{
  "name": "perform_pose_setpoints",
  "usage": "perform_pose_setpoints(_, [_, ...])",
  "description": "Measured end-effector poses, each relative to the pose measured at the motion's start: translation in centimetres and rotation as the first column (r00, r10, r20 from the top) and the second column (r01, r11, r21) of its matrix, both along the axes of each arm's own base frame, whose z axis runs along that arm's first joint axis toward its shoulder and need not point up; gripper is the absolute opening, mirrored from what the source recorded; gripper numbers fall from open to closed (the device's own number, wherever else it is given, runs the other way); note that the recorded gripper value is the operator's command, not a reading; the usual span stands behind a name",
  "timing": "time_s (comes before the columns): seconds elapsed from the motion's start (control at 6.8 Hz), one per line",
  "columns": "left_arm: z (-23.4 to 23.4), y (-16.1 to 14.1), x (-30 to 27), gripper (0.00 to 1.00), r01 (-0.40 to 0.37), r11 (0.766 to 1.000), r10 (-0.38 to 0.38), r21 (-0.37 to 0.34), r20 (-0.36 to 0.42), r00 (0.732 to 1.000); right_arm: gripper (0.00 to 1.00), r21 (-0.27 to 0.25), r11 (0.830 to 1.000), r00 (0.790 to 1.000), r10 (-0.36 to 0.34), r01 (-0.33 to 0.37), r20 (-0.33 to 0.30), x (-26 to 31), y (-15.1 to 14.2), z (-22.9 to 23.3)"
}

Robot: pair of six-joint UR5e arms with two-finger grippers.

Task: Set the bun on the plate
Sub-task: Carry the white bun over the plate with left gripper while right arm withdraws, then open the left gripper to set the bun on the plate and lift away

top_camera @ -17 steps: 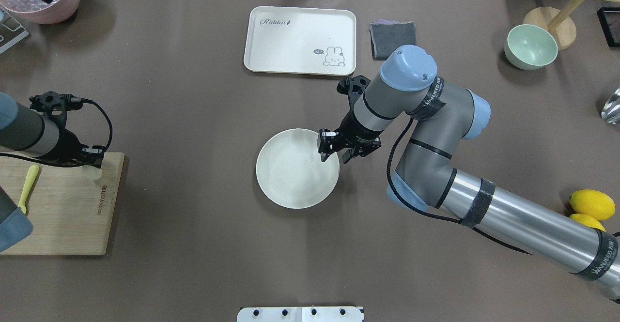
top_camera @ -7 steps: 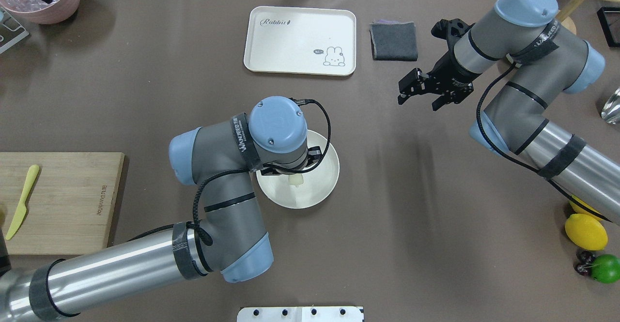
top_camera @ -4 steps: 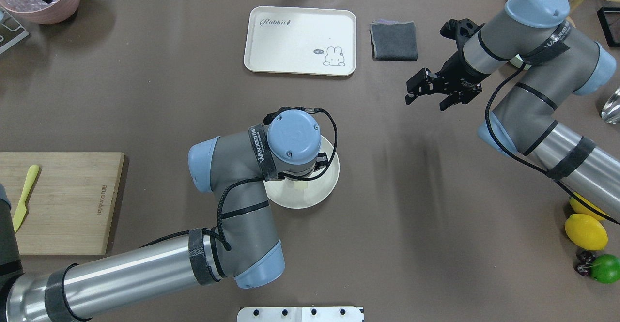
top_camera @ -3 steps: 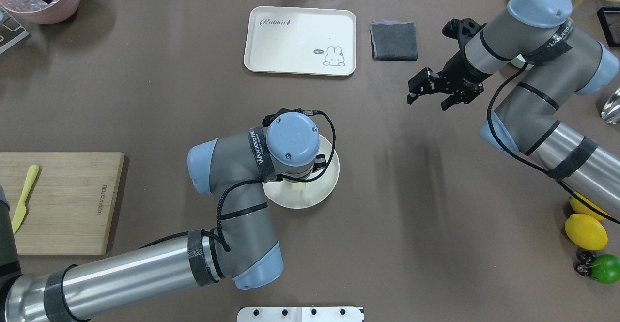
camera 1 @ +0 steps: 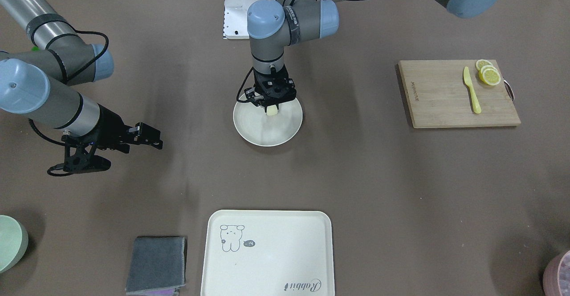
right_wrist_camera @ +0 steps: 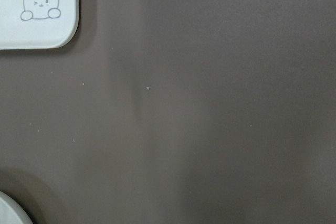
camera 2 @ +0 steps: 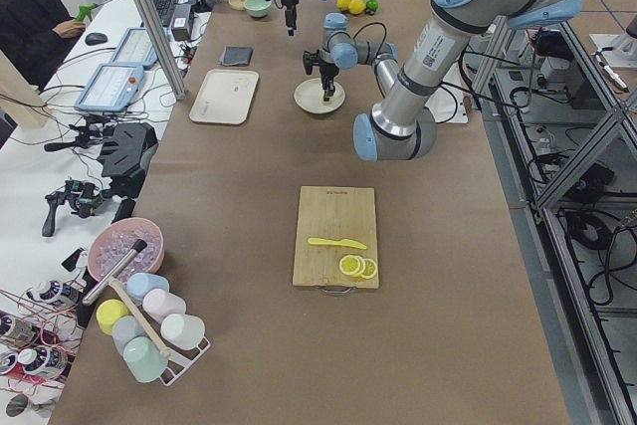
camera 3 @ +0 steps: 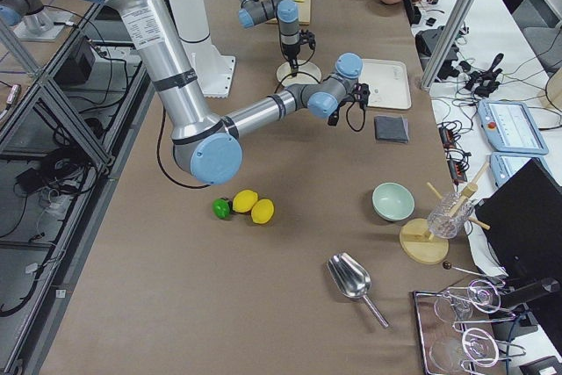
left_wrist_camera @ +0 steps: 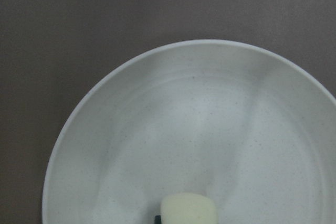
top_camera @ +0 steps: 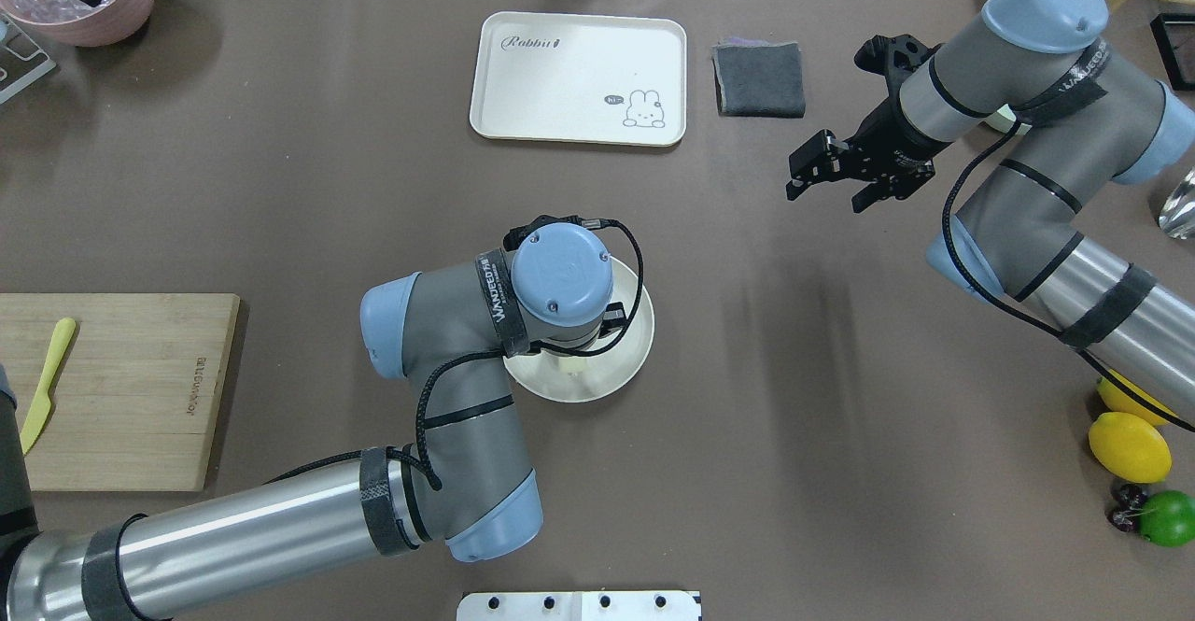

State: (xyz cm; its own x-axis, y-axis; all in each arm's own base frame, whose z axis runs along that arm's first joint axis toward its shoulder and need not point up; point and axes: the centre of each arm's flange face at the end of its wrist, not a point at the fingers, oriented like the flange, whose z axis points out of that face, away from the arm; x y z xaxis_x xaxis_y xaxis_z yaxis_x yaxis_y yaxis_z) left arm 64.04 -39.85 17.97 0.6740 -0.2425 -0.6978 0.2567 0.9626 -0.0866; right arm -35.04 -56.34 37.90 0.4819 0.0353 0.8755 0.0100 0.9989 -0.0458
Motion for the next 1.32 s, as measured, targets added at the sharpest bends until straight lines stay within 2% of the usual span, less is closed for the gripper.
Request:
perform_pose_setpoints(0.29, [0.0,0.0,0.0,0.97,-0.002,1.0,0.002,0.002,0.001,1.0,0.99,0.001,1.0,1.0,-0.001,0.001,0.001,-0.1,0.0,-0.2])
perform_pose_setpoints(0.59, [-1.4,-0.6,-1.7,0.98,0.011,1.0,-0.011,0.017,-0.028,1.0,0.99,0.007,1.0,1.0,0.007,-0.007,0.006,0.5,-0.2,-0.6])
perform_pose_setpoints(0.74, [-1.9,-1.6,-4.5,0.98,0.018,0.999,-0.016,0.046,-0.051,0.999,1.0,0.017,0.999,0.999,0.033,-0.033,0.011,2.8,-0.6,-0.7])
perform_pose_setpoints(1.03, [2.4,-3.8,-14.6,0.98,-0.046,0.987,0.049,0.154,-0.02,0.999,1.0,0.074,0.995,0.998,0.065,-0.065,-0.004,10.3,-1.7,2.7])
perform_pose_setpoints(1.32, [10.7,-9.8,-28.3,0.98,-0.167,0.965,0.158,0.204,0.058,0.986,1.0,0.15,0.988,0.996,0.059,-0.048,-0.072,19.3,-1.2,10.0])
